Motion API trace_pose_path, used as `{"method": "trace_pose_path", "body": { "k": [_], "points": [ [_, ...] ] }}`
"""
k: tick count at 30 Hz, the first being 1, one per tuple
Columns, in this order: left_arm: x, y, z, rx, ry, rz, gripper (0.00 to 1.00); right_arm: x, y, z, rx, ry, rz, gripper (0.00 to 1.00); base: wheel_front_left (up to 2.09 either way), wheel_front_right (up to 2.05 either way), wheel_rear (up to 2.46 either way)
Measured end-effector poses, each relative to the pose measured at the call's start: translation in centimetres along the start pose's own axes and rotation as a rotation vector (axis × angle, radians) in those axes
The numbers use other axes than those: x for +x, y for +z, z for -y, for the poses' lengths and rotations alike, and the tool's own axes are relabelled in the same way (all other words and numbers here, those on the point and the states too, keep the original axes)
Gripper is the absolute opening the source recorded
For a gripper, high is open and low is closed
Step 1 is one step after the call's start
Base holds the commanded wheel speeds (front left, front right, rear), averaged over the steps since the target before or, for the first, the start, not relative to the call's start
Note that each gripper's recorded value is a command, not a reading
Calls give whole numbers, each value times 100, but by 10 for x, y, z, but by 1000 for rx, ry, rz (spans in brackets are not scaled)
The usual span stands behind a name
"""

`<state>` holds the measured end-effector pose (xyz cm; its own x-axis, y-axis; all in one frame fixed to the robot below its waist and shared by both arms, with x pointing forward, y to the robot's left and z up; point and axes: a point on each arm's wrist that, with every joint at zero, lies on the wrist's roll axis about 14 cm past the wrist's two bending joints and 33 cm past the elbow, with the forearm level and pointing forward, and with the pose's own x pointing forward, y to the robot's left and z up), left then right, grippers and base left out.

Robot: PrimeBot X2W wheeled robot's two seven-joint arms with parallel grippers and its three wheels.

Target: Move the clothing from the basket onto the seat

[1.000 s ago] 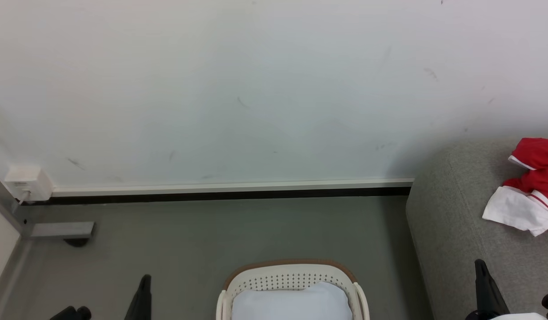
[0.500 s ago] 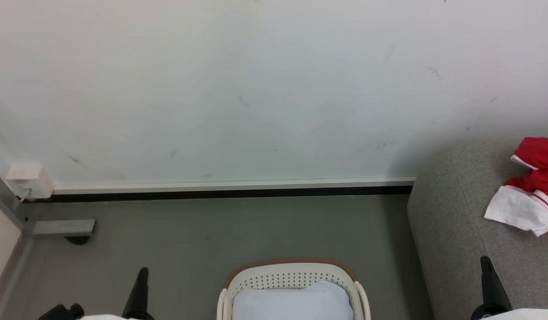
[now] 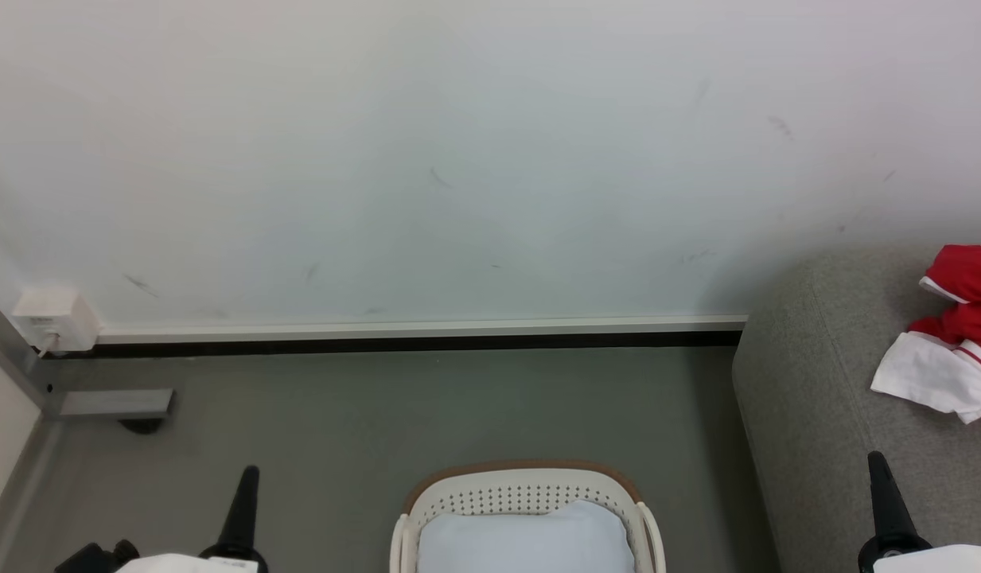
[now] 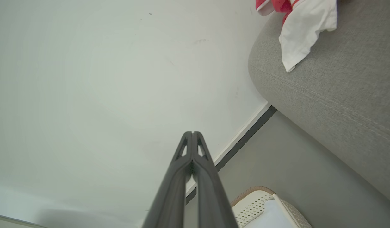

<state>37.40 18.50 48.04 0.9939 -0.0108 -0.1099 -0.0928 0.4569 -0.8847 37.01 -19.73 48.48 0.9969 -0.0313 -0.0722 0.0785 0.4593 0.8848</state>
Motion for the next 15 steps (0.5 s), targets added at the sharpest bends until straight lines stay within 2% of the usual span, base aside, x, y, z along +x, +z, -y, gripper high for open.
{"method": "trace_pose_path", "body": {
  "k": [15],
  "points": [
    [4,7,4,-146,-19,7,0,6,3,-6,142,18,-4,0,0,0,0]
  ]
}}
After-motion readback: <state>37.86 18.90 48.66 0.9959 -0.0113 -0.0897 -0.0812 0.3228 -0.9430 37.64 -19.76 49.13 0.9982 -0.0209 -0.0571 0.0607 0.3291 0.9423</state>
